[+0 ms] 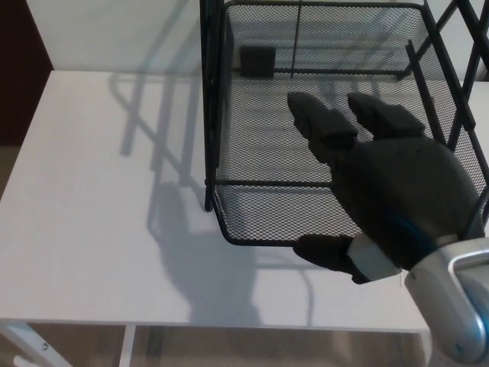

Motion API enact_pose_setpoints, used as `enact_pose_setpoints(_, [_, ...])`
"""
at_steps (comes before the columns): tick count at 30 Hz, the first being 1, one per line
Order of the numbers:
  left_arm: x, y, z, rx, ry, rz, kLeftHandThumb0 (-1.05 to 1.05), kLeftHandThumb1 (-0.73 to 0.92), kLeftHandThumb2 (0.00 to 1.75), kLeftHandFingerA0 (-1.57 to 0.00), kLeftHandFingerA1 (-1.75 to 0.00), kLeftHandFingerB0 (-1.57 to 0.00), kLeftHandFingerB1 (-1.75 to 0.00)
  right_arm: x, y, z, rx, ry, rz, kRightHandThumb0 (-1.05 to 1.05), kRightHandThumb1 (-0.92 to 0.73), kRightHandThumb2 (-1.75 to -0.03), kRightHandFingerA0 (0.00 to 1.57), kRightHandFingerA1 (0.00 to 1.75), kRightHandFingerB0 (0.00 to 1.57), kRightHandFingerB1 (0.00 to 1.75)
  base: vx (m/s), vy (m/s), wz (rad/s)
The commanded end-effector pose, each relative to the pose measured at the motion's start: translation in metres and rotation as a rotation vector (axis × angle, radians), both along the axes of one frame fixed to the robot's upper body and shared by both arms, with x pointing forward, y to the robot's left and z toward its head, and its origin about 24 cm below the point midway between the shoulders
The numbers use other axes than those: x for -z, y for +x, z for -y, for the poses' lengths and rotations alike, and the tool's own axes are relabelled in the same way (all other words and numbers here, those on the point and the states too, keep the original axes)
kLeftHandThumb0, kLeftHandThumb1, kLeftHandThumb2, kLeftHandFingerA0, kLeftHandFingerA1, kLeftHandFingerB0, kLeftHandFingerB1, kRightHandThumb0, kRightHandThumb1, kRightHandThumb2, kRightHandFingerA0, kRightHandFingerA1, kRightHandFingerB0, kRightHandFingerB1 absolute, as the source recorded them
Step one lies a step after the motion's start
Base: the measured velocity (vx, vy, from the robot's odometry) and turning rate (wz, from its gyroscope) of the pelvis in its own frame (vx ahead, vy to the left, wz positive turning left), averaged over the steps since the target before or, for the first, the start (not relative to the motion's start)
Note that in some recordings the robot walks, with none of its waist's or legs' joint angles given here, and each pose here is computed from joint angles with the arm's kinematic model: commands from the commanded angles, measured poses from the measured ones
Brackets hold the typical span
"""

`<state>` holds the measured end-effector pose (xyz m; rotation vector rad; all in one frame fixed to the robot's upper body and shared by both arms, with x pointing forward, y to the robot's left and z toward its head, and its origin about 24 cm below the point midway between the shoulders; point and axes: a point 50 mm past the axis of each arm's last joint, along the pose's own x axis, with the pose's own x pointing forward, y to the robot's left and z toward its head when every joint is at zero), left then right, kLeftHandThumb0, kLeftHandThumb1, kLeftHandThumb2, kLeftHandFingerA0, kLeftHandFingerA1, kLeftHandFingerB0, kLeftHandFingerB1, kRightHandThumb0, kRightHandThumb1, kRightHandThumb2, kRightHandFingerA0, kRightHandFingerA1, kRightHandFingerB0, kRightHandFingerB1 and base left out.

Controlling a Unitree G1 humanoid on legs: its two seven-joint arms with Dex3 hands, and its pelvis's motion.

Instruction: The robot walks towards a file tray kept in the middle of a desk and uses its right hand to grab a tray and pulls it out towards itself

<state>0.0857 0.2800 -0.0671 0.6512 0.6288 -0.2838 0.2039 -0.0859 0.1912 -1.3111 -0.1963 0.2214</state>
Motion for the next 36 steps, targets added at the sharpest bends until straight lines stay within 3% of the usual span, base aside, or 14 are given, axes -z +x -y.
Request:
enact_pose_setpoints(1, [-0.001,-0.002,-0.005,-0.001,0.020,-0.021,-0.15,0.51,0.56,-0.48,-0.44,-0.39,-0.39,-0.002,-0.003,0.000,-0.011,-0.030,-0.021,-0.85,-0.52,-0.84,0.00,0.09,0.00,0.00,0.00,0.000,0.00])
enact_pose_setpoints(12, [-0.003,0.003,-0.004,0.009,0.027,-0.013,-0.15,0.51,0.56,-0.48,-0.44,-0.39,-0.38,0.052,0.015,0.004,0.062,-0.090,-0.191,-0.77,-0.47,-0.80,0.00,0.15,0.00,0.07,0.00,0.000,0.00])
enact_pose_setpoints(17, [-0.003,0.002,-0.005,0.020,0.030,-0.003,-0.14,0.52,0.56,-0.48,-0.44,-0.40,-0.38,0.067,0.018,0.006,0.078,-0.110,-0.212,-0.81,-0.49,-0.81,0.00,0.13,0.00,0.00,0.00,0.000,0.00])
enact_pose_setpoints(23, [-0.003,0.001,-0.004,0.020,0.034,-0.012,-0.13,0.52,0.57,-0.48,-0.44,-0.39,-0.38,0.069,0.020,0.004,0.085,-0.114,-0.198,-0.77,-0.47,-0.80,0.00,0.16,0.00,0.05,0.00,0.000,0.00])
enact_pose_setpoints(36, [-0.003,0.002,-0.003,0.018,0.028,-0.009,-0.13,0.52,0.56,-0.48,-0.43,-0.39,-0.38,0.075,0.019,-0.006,0.087,-0.139,-0.179,-0.80,-0.49,-0.80,0.00,0.07,0.00,0.01,0.00,0.000,0.00])
